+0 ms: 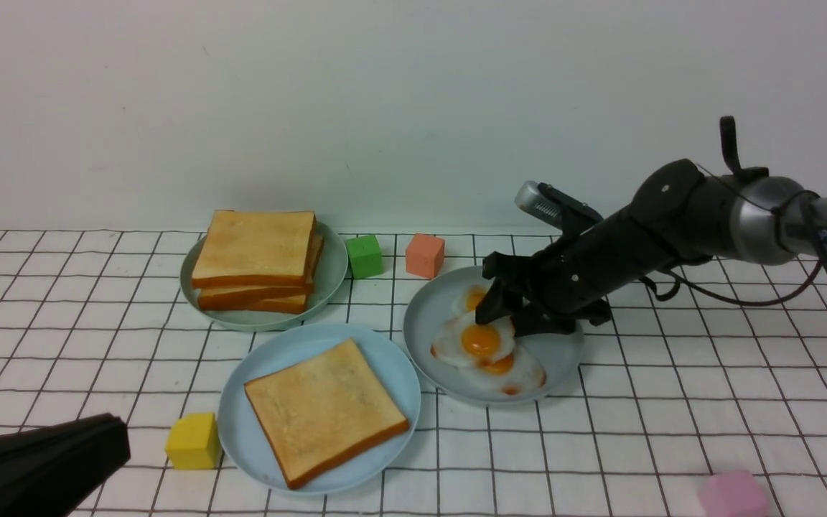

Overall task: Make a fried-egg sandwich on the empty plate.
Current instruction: Use the right arm to grab a fried egg, then use the right arm to place the fried egg on the slice of bread in the middle

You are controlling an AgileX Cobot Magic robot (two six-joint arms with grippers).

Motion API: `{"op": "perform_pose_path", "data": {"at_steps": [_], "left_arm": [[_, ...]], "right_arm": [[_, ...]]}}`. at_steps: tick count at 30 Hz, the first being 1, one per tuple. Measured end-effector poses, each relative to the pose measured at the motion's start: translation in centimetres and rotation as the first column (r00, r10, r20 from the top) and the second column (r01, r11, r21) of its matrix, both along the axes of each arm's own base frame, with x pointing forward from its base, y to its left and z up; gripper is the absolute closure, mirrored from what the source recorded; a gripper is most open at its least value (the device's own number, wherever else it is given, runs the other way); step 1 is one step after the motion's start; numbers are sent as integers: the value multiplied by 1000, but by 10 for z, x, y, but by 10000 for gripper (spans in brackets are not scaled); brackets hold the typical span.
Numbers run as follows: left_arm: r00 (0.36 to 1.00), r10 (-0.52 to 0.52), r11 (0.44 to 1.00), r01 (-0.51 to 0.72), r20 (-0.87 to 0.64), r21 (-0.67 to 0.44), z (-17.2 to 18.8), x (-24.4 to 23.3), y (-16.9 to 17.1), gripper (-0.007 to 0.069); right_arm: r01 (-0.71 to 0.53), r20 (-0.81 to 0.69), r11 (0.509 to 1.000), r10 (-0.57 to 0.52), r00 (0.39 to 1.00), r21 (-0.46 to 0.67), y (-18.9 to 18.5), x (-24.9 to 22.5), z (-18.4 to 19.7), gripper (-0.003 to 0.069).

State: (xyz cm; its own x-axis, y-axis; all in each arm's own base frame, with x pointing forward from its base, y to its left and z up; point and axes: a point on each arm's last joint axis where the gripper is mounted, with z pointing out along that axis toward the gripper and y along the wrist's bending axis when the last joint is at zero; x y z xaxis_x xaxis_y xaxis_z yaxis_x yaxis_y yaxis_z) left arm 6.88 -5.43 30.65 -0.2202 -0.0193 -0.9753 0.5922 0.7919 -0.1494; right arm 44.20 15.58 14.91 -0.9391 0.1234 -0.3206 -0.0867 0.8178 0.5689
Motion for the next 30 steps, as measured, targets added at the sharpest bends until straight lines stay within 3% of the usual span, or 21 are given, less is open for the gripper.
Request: {"op": "perform_pose_path", "data": {"at_steps": [11, 21, 25, 30], "left_arm": [[1000, 0, 1000, 0, 0, 0, 0, 0, 0, 638], [1000, 3, 1000, -3, -3, 4, 0, 1, 0, 638], [997, 29, 1000, -29, -66, 2, -5, 6, -2, 638], [988, 73, 997, -67, -137, 42, -12, 11, -1, 637]], "right_arm": [[-13, 18, 1000, 13, 1000, 8, 0, -2, 13, 577], [-86, 77, 995, 82, 994, 58, 2, -21, 75, 582], [-192, 154, 966, 165, 974, 174, 29, -44, 119, 582], [-314, 160, 923, 284, 946, 222, 80, -69, 118, 582]]}}
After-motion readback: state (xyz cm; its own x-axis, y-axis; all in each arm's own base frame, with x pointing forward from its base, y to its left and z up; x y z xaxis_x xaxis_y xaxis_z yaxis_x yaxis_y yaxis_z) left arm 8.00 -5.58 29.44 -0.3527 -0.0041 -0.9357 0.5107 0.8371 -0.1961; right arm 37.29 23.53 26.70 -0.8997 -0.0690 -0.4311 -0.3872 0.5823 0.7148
